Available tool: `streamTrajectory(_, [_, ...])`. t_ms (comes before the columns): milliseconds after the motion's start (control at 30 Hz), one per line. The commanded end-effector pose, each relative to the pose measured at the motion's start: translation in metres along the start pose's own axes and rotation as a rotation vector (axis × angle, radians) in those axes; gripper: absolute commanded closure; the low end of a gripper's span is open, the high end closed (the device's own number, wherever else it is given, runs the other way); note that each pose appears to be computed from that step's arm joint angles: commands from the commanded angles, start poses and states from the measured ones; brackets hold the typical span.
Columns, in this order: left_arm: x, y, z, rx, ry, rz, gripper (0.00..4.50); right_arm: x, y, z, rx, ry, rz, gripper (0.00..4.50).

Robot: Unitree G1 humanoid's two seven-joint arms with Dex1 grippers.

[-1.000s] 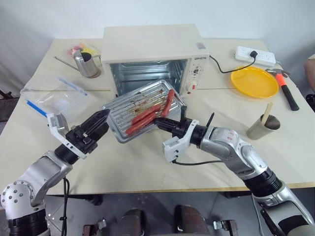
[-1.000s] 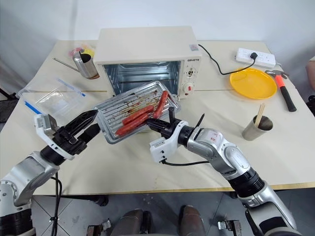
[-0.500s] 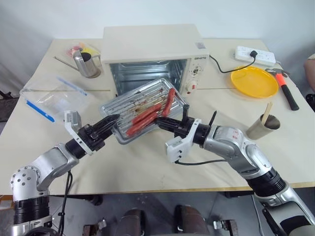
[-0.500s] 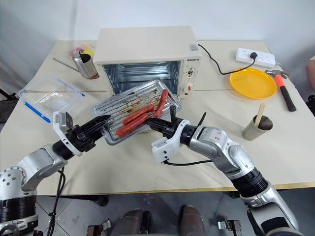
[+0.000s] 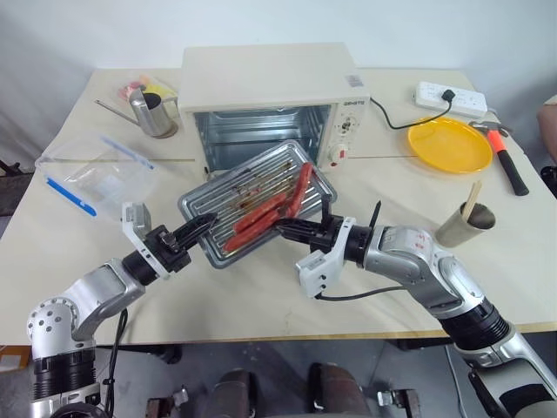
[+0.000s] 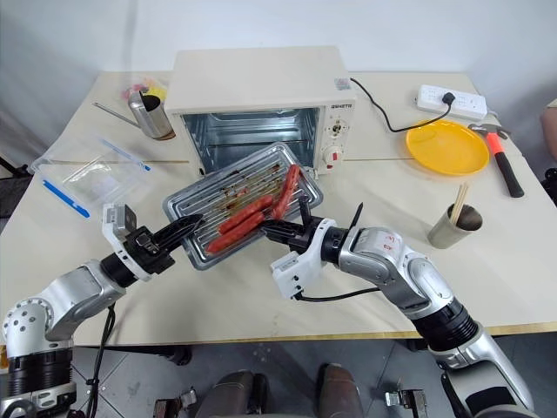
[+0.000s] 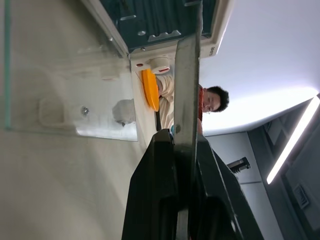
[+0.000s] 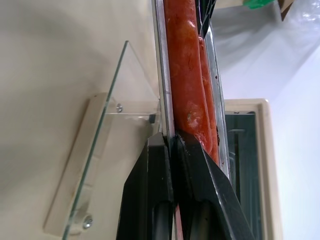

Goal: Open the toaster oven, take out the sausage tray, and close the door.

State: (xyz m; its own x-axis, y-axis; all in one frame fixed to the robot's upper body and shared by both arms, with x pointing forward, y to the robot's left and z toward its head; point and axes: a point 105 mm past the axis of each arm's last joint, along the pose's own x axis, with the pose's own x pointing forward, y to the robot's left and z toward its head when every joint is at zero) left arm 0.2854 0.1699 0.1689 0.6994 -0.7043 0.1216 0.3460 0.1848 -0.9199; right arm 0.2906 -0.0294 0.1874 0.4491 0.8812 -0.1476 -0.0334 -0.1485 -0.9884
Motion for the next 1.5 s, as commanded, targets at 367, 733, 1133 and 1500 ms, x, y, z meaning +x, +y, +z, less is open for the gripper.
streamTrajectory(367, [0.001, 0.010, -0.009, -0.054, -0.069, 0.076, 4.50, -0.006, -0.028, 0.019, -0.023, -0.076, -0.103, 1.97])
streamTrajectory(733, [0.001, 0.009, -0.001, -0.094, -0.152, 0.059, 4.50, -0.012, -0.036, 0.013, 0.108, -0.164, -0.050, 0.02])
streamTrajectory(1133, [-0.003, -0.001, -0.011, -0.105, -0.200, -0.006, 4.50, -0.058, -0.062, -0.033, 0.824, -0.369, 0.100, 0.02])
streamTrajectory(1500, [-0.034, 0.002, -0.021, -0.161, -0.388, 0.025, 4.50, -0.121, -0.061, -0.049, 1.199, -0.620, 0.202, 0.02])
